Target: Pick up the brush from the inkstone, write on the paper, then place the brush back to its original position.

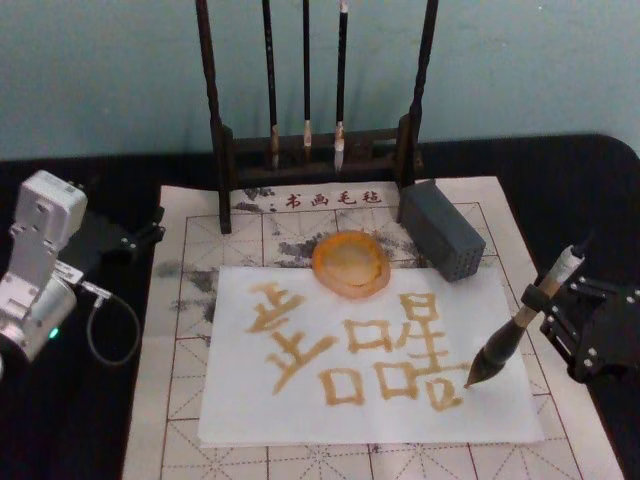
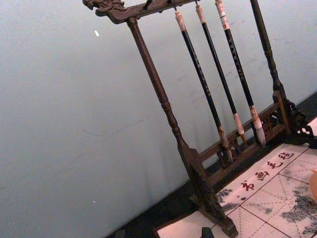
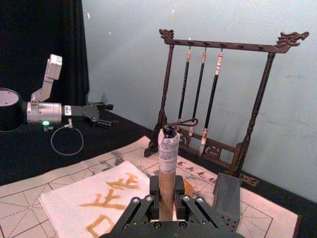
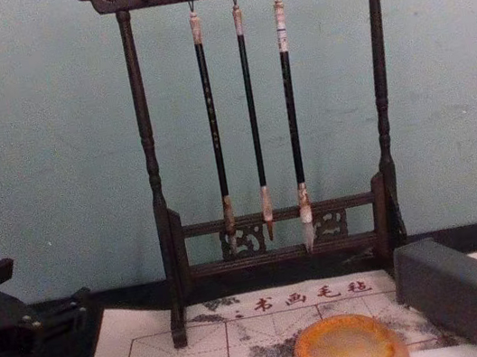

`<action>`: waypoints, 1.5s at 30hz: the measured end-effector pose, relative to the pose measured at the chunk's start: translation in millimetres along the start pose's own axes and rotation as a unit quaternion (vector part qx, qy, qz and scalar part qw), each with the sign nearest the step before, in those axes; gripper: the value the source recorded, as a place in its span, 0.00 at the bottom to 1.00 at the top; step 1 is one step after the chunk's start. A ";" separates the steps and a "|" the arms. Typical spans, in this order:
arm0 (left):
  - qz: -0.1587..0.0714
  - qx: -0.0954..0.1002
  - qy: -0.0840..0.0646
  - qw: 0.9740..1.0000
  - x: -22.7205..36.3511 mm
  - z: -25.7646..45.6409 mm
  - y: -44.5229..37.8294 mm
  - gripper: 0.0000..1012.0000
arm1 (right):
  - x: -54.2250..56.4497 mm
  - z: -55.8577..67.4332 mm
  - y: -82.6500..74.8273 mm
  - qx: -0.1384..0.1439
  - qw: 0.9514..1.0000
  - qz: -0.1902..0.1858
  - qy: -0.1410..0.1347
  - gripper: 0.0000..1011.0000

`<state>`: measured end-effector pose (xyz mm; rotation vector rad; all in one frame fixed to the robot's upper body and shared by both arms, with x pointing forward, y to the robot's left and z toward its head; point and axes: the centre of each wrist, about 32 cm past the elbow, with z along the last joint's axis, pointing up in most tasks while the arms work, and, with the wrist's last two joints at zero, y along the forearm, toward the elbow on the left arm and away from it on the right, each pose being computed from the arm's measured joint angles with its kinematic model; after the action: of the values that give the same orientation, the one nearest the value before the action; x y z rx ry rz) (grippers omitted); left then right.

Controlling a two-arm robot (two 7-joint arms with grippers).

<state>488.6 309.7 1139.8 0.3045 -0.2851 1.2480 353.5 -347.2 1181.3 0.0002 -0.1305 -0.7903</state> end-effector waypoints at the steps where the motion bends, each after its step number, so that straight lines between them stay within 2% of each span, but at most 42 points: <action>1: 0.000 0.000 0.000 1.000 0.0 0.0 0.0 0.99 | 0.0 0.0 0.0 0.000 1.000 0.000 0.000 0.19; 12: 0.000 0.000 0.000 1.000 0.0 0.0 0.0 0.99 | -0.1 -0.5 -0.5 -0.002 1.000 -0.002 -0.001 0.19; 28: 0.000 0.000 0.000 1.000 0.0 0.0 0.0 0.99 | 0.2 2.0 -12.2 -0.004 1.000 -0.010 -0.008 0.19; 45: 0.000 0.000 0.000 1.000 0.0 0.0 0.0 0.99 | -12.8 5.0 -18.0 -0.001 1.000 0.023 -0.003 0.19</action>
<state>488.6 309.7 1139.8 0.3045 -0.2850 1.2480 331.3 -350.6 1183.9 -0.0060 -0.1348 -0.7447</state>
